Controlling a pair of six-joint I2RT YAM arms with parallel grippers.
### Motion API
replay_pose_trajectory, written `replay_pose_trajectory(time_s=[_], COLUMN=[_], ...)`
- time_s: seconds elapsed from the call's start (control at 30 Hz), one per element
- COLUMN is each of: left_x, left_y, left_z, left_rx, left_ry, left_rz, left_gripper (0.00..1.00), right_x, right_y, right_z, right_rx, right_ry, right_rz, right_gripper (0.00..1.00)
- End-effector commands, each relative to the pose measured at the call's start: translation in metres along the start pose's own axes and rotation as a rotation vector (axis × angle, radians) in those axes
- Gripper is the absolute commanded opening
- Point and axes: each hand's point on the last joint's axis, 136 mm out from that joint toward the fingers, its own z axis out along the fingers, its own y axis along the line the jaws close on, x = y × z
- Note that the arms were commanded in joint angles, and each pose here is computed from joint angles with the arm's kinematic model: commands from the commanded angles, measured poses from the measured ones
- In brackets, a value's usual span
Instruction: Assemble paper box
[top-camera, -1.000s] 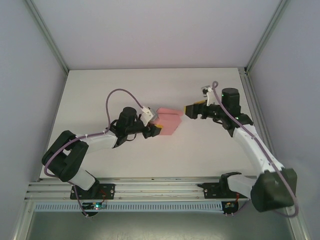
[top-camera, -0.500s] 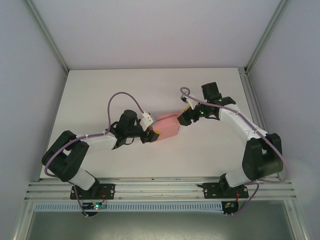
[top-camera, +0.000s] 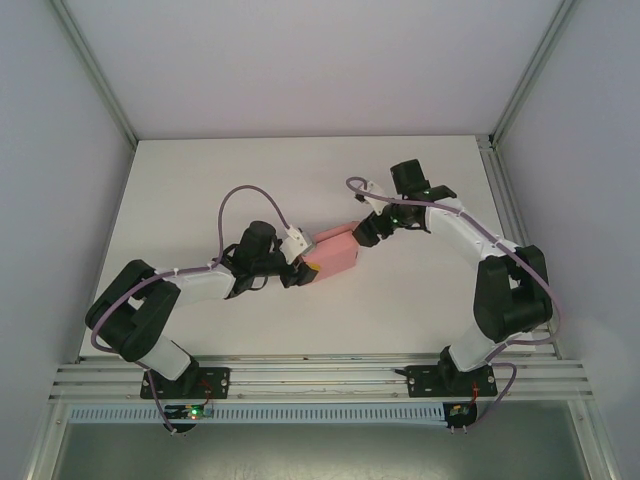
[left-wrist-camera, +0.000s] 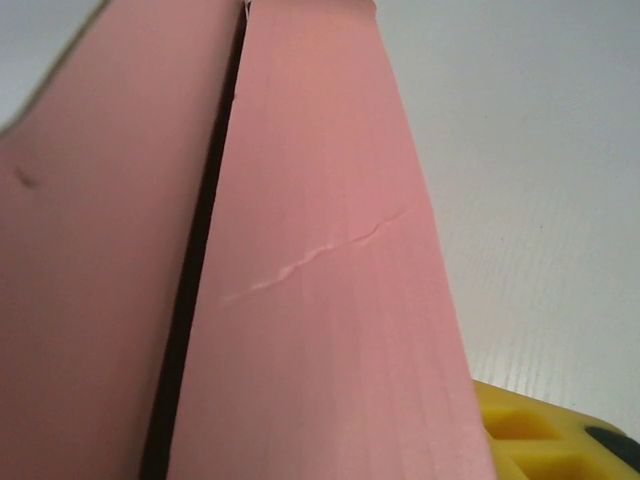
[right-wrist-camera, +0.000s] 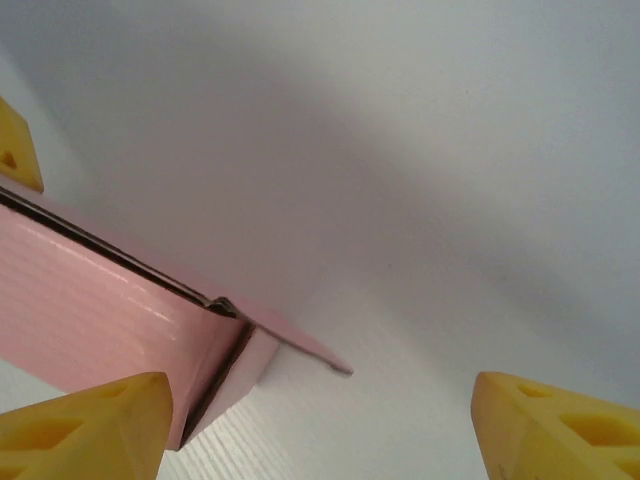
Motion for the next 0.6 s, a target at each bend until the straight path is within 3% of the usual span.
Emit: replay_pose_trajectory(time_s=[0.0,0.17,0.37,0.57], left_x=[0.006,0.009,0.011,0.012], left_y=[-0.001,0.001,0.005,0.016], left_z=[0.005,0.008,0.01,0.013], left_rx=[-0.005,-0.016,-0.035,-0.086], left_ry=[0.031,0.044,0.048,0.061], left_rz=[0.027,0.033,0.036,0.048], left_gripper=[0.52,0.52,0.51,0.5], right_x=[-0.021,-0.02,0.02,0.072], right_y=[-0.003,0.008,0.01,0.006], right_z=[0.003,0.017,0.046,0.054], right_rx=[0.001,-0.059,-0.047,0.102], right_ry=[-0.045,-0.022,0.123,0.299], right_rz=[0.015,0.023,0.051,0.08], right_gripper=[0.79,0.79,0.72,0.68])
